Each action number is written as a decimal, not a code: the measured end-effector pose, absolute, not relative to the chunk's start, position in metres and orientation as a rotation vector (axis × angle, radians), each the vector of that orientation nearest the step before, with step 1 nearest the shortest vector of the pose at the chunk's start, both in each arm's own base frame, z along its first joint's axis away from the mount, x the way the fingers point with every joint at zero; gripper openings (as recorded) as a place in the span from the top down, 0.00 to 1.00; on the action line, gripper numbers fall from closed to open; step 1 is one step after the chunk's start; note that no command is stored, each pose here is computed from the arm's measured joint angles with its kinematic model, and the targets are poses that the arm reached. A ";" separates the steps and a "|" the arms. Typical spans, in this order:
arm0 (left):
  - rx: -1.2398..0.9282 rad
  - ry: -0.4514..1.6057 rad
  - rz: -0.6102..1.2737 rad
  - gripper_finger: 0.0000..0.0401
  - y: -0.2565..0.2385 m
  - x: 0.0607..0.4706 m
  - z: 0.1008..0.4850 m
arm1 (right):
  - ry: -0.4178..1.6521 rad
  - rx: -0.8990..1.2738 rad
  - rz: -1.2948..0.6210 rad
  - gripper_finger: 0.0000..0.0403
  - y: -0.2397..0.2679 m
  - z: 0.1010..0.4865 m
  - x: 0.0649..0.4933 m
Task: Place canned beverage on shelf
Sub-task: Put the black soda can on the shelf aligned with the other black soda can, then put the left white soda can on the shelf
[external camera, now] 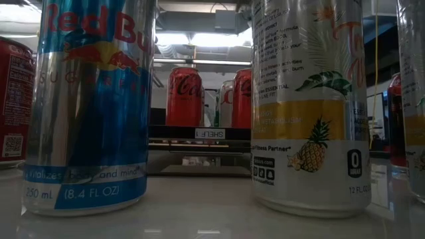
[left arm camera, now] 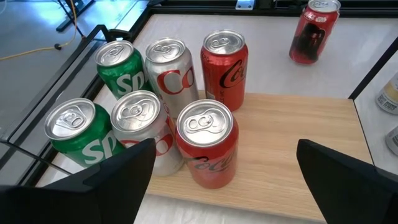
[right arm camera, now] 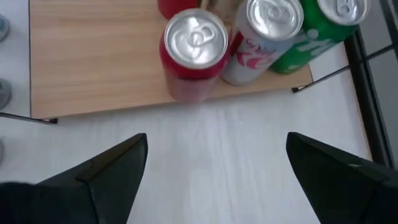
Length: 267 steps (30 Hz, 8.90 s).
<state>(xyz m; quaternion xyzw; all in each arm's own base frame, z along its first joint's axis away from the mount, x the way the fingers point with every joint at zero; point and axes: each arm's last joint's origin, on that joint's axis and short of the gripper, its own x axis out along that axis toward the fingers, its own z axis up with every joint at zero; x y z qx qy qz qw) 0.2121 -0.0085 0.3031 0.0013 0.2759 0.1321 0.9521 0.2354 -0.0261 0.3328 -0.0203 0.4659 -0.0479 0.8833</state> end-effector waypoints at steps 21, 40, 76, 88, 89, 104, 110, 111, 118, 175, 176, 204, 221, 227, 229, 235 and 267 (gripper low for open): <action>0.003 0.561 0.268 0.06 -0.009 0.212 0.303 | 0.936 -0.065 -0.253 0.06 -0.033 0.228 0.265; 0.003 0.561 0.268 0.06 -0.009 0.212 0.303 | 0.939 -0.097 -0.315 0.06 -0.037 0.204 0.286; -0.080 0.549 0.291 0.06 -0.009 0.212 0.303 | 1.021 -0.104 -0.320 0.06 -0.038 0.239 0.292; -0.269 0.457 0.133 0.06 -0.042 0.209 0.335 | 1.080 -0.103 -0.307 0.06 -0.038 0.258 0.290; -0.281 0.451 0.117 0.06 -0.048 0.208 0.338 | 1.080 -0.102 -0.307 0.06 -0.038 0.258 0.290; -0.305 0.644 -0.032 0.06 -0.133 0.194 0.316 | 1.079 -0.077 -0.263 0.06 -0.036 0.257 0.290; -0.371 0.875 0.005 0.06 -0.146 0.174 0.296 | 1.078 -0.060 -0.235 0.06 -0.035 0.257 0.290; -0.371 0.908 0.014 0.06 -0.146 0.170 0.294 | 1.078 -0.060 -0.234 0.06 -0.035 0.257 0.290; -0.284 1.030 0.081 0.06 -0.142 0.155 0.286 | 1.076 -0.060 -0.234 0.06 -0.035 0.257 0.290; -0.100 1.291 0.246 0.28 -0.176 0.191 0.211 | 1.077 -0.060 -0.234 0.06 -0.035 0.257 0.290; -0.104 1.291 0.244 0.30 -0.176 0.191 0.212 | 1.077 -0.060 -0.234 0.06 -0.035 0.257 0.290; -0.074 1.212 0.253 0.31 -0.094 0.246 0.334 | 1.077 -0.060 -0.234 0.06 -0.036 0.257 0.290; -0.012 1.075 0.191 0.31 -0.044 0.312 0.324 | 1.077 -0.059 -0.233 0.06 -0.036 0.257 0.290; 0.007 1.166 0.208 0.30 -0.045 0.330 0.296 | 1.077 -0.059 -0.233 0.06 -0.036 0.257 0.290; 0.019 1.186 0.218 0.30 -0.046 0.335 0.289 | 1.077 -0.059 -0.233 0.06 -0.036 0.257 0.290; 0.045 1.212 0.256 0.30 -0.046 0.343 0.275 | 1.077 -0.059 -0.234 0.06 -0.036 0.257 0.290; 0.010 1.233 0.250 0.26 -0.046 0.347 0.265 | 1.079 -0.056 -0.228 0.06 -0.035 0.257 0.290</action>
